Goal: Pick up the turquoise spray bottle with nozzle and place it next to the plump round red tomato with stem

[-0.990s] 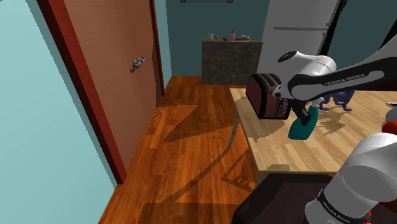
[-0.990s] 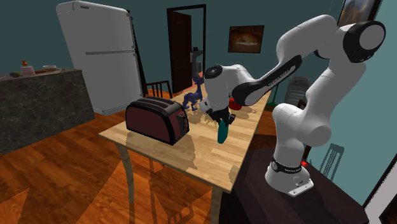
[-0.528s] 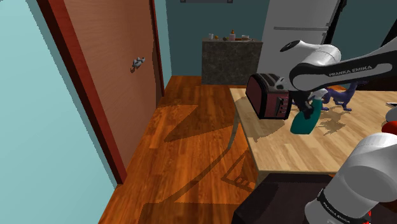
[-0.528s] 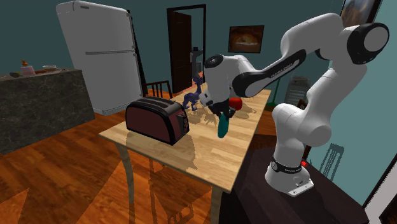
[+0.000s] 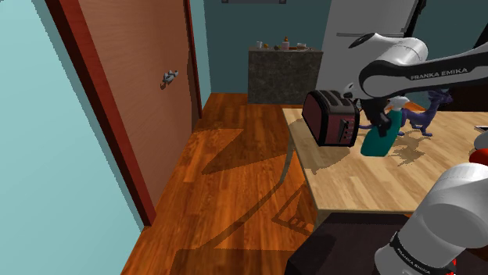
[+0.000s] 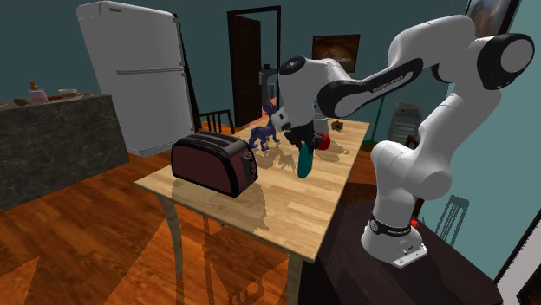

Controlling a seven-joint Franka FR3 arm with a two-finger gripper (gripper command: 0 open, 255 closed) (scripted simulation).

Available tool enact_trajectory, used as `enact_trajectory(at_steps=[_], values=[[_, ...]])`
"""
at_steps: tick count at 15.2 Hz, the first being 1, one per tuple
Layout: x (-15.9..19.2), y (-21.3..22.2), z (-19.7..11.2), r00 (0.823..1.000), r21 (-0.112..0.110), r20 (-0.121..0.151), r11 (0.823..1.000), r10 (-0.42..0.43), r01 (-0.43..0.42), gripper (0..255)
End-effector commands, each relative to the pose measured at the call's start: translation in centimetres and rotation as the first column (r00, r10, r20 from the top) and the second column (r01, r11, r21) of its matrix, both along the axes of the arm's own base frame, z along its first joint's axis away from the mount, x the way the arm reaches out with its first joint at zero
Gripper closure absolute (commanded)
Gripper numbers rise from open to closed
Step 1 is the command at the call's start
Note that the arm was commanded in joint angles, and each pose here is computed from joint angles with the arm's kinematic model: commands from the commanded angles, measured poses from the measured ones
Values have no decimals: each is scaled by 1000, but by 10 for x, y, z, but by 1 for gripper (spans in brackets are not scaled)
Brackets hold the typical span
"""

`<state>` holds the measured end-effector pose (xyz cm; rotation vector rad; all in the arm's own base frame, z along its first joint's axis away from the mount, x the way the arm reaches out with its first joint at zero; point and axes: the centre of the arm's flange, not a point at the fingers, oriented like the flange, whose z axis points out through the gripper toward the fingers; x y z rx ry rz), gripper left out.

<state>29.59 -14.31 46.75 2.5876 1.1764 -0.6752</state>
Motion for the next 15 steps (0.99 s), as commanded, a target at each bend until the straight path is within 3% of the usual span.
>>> enact_trajectory(at_steps=[1,15], values=[[1,0,11,1000,0,0,1000,0,0,255],[1,0,85,1000,0,0,1000,0,0,255]])
